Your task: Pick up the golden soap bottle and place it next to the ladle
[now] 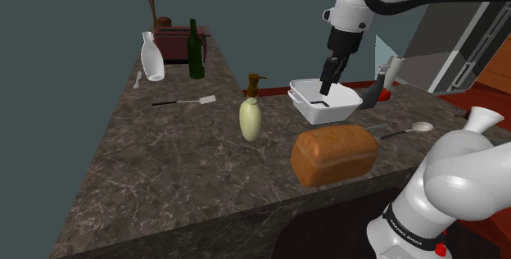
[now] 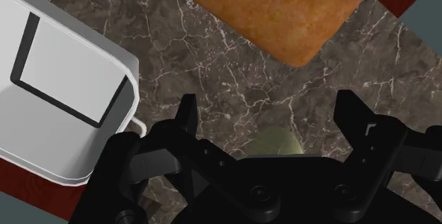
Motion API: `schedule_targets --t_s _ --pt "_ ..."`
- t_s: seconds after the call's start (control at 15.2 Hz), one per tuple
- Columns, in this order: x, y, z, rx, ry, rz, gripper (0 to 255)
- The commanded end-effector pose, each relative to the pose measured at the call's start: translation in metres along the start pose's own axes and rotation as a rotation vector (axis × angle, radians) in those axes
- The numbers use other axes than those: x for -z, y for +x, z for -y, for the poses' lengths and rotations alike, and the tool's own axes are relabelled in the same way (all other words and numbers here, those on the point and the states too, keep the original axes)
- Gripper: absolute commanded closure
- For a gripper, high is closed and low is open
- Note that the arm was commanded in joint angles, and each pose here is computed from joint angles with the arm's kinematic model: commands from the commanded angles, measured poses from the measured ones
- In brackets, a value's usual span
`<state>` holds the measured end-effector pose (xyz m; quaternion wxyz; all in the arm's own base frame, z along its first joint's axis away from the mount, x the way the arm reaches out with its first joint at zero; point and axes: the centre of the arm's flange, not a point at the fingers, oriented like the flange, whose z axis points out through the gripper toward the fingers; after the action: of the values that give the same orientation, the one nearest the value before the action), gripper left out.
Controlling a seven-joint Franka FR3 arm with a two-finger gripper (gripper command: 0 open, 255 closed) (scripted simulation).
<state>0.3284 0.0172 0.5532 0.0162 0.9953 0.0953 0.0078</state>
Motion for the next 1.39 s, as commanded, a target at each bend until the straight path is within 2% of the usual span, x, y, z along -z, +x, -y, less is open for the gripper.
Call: schedule_targets --t_s 0.0,1.19,1.32 --pt "0.000 0.000 0.000 0.000 0.000 0.000 0" --pt "-0.018 0.236 0.027 0.079 0.054 0.012 0" --pt "-0.023 0.240 0.028 0.081 0.054 0.012 0"
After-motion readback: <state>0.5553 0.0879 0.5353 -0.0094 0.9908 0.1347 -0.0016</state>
